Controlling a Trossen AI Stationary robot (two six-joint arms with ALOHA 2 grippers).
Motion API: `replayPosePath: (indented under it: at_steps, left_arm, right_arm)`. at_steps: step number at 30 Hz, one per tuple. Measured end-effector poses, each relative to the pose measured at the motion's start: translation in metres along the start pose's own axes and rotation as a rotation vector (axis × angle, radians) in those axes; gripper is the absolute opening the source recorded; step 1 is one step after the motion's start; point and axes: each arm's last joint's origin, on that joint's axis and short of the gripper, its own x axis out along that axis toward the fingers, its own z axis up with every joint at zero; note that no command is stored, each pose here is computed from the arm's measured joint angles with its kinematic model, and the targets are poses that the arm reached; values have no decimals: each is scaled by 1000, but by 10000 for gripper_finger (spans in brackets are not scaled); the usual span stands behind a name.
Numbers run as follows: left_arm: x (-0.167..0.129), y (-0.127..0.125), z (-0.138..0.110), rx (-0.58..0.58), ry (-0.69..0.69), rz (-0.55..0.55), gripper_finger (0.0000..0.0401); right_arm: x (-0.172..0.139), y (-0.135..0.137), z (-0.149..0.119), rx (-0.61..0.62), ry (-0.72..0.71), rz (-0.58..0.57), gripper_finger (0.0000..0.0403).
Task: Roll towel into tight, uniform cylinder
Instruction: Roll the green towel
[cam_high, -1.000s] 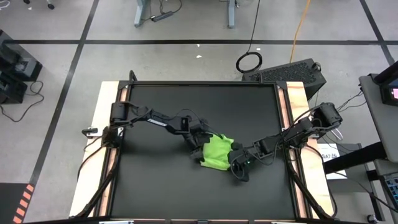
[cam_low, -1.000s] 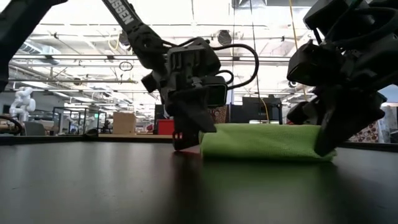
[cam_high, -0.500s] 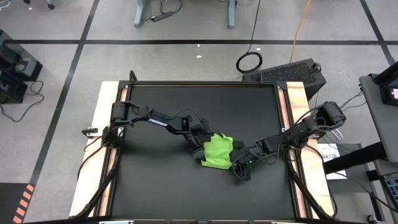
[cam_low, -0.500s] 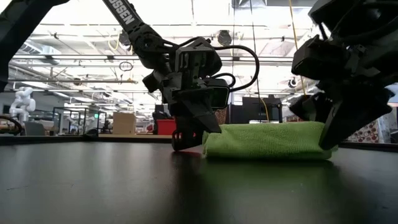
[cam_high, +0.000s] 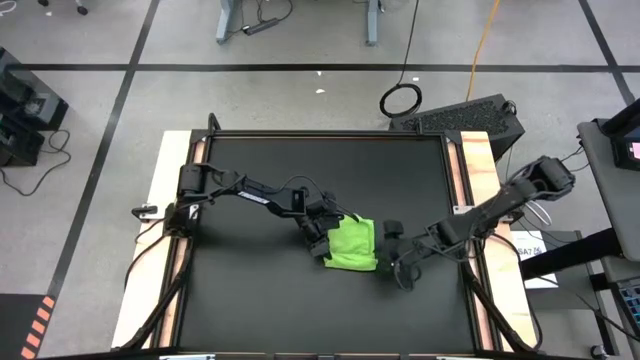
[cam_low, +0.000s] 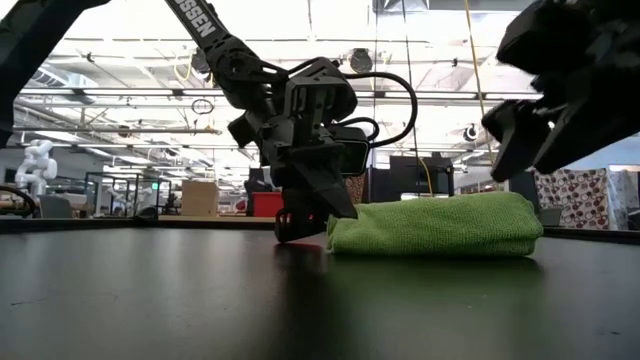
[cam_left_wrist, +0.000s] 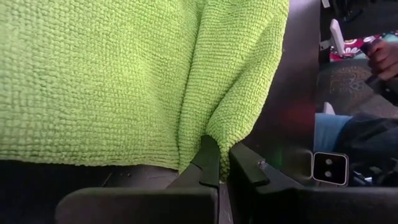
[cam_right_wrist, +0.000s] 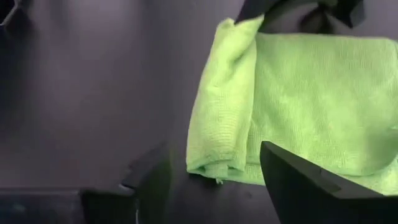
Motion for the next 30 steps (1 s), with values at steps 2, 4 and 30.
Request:
replayPosePath:
  at_steps: [2,4,30]
  left_arm:
    - [0,0,0,0,-1,3,9]
    - [0,0,0,-1,-4,8,8]
    - [-1,3,-2,-14,-11,91,15]
  right_arm:
    - [-2,5,0,-22,-18,-6,230]
    - [-1,10,-1,-45,-34,-28,230]
    - [56,10,-25,-206,62,-218,206]
